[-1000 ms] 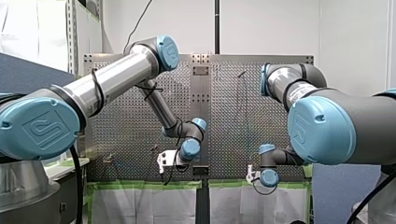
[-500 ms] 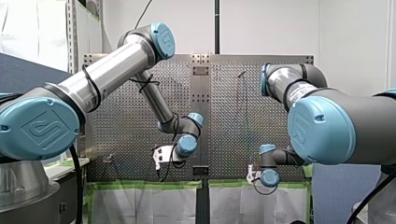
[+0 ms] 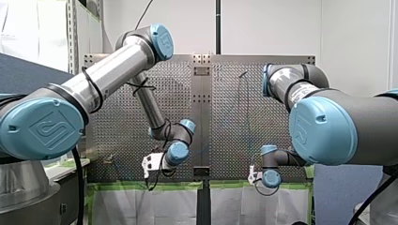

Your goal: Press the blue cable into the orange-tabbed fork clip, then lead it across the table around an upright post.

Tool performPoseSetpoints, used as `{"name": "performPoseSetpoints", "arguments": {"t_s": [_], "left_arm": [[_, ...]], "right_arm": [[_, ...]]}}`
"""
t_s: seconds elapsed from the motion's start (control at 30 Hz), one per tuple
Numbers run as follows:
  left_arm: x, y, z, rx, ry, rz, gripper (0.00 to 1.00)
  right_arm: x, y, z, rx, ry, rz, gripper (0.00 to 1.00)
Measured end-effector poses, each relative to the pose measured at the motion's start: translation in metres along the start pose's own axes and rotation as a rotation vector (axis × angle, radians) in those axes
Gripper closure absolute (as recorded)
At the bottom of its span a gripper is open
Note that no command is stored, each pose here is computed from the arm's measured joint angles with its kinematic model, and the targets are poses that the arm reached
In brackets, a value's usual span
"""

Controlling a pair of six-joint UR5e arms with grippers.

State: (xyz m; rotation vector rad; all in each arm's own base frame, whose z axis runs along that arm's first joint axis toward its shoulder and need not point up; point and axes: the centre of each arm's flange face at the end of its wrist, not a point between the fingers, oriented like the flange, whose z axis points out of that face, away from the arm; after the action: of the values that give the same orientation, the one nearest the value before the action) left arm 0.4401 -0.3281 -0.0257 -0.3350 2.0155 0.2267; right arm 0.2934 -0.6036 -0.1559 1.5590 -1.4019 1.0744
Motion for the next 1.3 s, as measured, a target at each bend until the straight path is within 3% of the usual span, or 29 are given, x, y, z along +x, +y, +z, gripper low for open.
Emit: {"name": "performPoseSetpoints", "arguments": {"t_s": [0.23, 0.53, 0.93, 1.3], "left_arm": [[0.009, 0.034, 0.004, -0.09, 0.017, 0.033, 1.0], [0.008, 0.072, 0.023, -0.169, 0.049, 0.06, 1.0], [-0.013, 0.096, 0.057, -0.186, 0.056, 0.054, 1.0], [-0.041, 0.101, 0.063, -0.187, 0.035, 0.035, 1.0]], "right_arm": [[0.0, 0.002, 0.001, -0.001, 0.0, 0.003, 1.0], [0.001, 0.002, 0.001, 0.0, 0.001, 0.003, 1.0], [0.0, 0.002, 0.001, 0.0, 0.001, 0.001, 1.0], [0.001, 0.002, 0.001, 0.001, 0.002, 0.0, 1.0]]}}
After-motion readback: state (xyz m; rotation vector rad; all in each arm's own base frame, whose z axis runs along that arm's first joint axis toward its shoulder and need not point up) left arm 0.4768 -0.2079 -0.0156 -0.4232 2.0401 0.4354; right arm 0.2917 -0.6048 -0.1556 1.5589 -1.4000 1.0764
